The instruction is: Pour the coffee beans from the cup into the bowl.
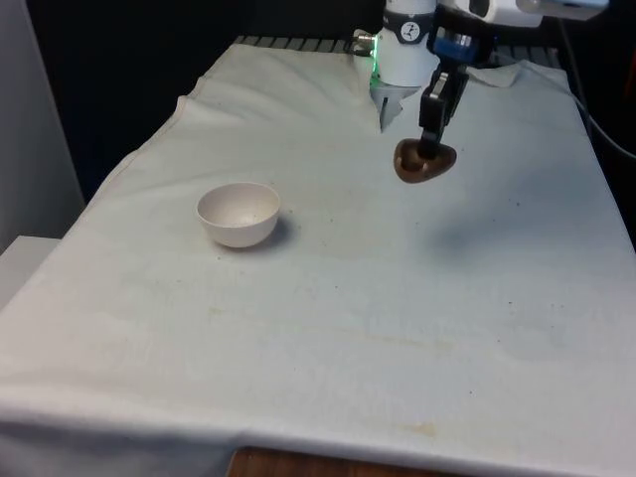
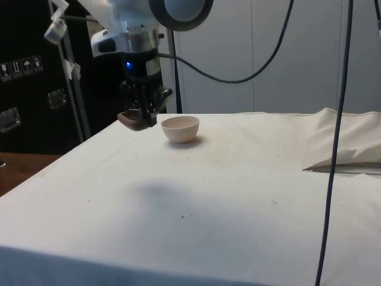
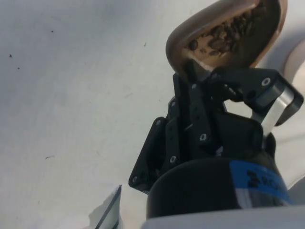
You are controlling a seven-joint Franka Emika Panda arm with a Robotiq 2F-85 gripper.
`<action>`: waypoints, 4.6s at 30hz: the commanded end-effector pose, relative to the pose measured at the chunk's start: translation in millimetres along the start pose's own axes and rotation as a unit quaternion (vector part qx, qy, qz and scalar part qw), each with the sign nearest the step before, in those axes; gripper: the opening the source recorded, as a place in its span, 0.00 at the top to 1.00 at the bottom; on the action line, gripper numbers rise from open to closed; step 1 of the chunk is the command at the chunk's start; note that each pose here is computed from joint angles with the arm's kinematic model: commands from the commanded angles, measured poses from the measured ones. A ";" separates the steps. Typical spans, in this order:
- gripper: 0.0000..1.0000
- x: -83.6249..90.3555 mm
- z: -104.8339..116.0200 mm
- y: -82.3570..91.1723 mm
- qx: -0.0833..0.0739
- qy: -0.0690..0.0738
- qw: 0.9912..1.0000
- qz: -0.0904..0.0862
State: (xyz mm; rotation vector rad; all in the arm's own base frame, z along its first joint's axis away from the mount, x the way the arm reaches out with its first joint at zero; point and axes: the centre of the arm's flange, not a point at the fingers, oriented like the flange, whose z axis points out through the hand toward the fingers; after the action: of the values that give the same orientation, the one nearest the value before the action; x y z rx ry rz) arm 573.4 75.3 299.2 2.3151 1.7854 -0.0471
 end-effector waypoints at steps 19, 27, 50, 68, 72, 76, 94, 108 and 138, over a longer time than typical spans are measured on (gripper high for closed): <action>1.00 -18.0 -19.9 15.7 0.006 0.004 0.999 0.054; 1.00 -25.0 -24.9 20.9 0.008 0.008 0.997 0.072; 1.00 -42.7 -38.9 34.4 0.015 0.017 0.992 0.128; 1.00 -64.3 -41.3 42.4 0.021 0.030 0.985 0.169; 1.00 -73.5 -40.5 45.4 0.021 0.031 0.984 0.175; 1.00 -81.2 -39.4 47.6 0.022 0.031 0.983 0.181; 1.00 -118.7 -34.2 58.0 0.027 0.034 0.976 0.215; 1.00 -122.0 -36.2 59.3 0.040 0.061 0.965 0.252; 1.00 -146.4 -30.0 61.0 0.065 0.060 0.944 0.319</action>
State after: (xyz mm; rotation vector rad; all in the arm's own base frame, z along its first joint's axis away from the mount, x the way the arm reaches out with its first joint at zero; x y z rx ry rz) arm 590.2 -73.0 360.8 2.9284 1.0150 0.0851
